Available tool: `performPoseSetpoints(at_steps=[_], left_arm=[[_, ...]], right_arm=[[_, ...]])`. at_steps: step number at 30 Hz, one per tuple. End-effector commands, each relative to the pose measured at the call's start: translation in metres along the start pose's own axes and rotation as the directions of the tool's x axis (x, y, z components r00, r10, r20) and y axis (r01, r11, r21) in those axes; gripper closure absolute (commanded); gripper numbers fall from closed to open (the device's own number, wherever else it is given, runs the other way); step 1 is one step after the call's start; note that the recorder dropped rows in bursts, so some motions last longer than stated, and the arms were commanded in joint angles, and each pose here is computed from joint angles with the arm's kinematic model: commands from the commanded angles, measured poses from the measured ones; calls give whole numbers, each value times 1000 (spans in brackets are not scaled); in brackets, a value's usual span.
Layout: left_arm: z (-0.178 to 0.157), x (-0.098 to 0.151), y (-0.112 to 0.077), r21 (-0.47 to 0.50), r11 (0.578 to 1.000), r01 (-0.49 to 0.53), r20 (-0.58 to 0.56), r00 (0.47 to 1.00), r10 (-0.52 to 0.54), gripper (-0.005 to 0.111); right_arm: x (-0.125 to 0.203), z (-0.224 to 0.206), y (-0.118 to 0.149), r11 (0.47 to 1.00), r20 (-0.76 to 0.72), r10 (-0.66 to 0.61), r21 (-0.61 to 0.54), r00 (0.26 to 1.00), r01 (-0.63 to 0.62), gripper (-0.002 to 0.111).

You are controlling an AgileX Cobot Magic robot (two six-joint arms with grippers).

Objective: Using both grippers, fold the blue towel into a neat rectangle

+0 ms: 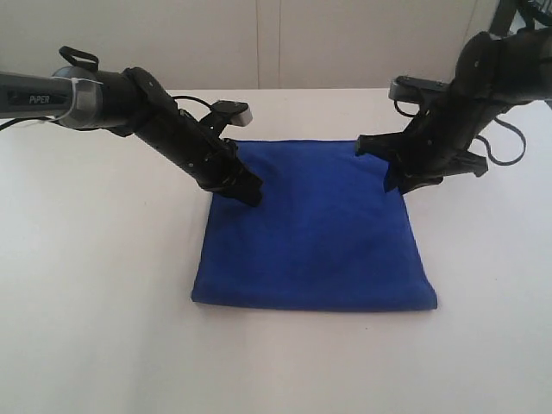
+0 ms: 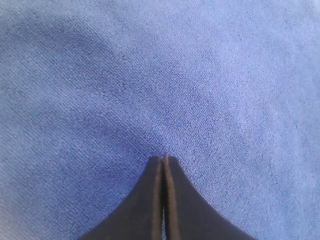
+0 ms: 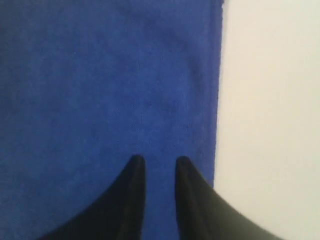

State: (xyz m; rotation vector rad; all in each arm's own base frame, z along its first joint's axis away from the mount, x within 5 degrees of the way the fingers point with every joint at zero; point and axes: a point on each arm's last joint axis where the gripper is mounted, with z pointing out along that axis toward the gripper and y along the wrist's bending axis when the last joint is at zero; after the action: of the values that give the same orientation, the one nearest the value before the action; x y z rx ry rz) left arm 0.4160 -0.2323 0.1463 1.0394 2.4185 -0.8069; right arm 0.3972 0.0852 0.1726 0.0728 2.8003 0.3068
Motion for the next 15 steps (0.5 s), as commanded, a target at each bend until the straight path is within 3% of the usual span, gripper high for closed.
performPoseSetpoints(at_steps=[1, 8, 15], left_arm=[[-1, -2, -4, 15, 1000, 1, 3, 1000, -1, 107], [-1, -2, -4, 15, 1000, 1, 3, 1000, -1, 107], [-1, -2, -4, 15, 1000, 1, 3, 1000, -1, 107]], right_arm=[[-1, 24, -4, 1000, 6, 5, 8, 1000, -5, 100], [7, 35, -14, 991, -92, -85, 91, 992, 93, 104], [2, -16, -5, 992, -36, -97, 74, 995, 100, 104]])
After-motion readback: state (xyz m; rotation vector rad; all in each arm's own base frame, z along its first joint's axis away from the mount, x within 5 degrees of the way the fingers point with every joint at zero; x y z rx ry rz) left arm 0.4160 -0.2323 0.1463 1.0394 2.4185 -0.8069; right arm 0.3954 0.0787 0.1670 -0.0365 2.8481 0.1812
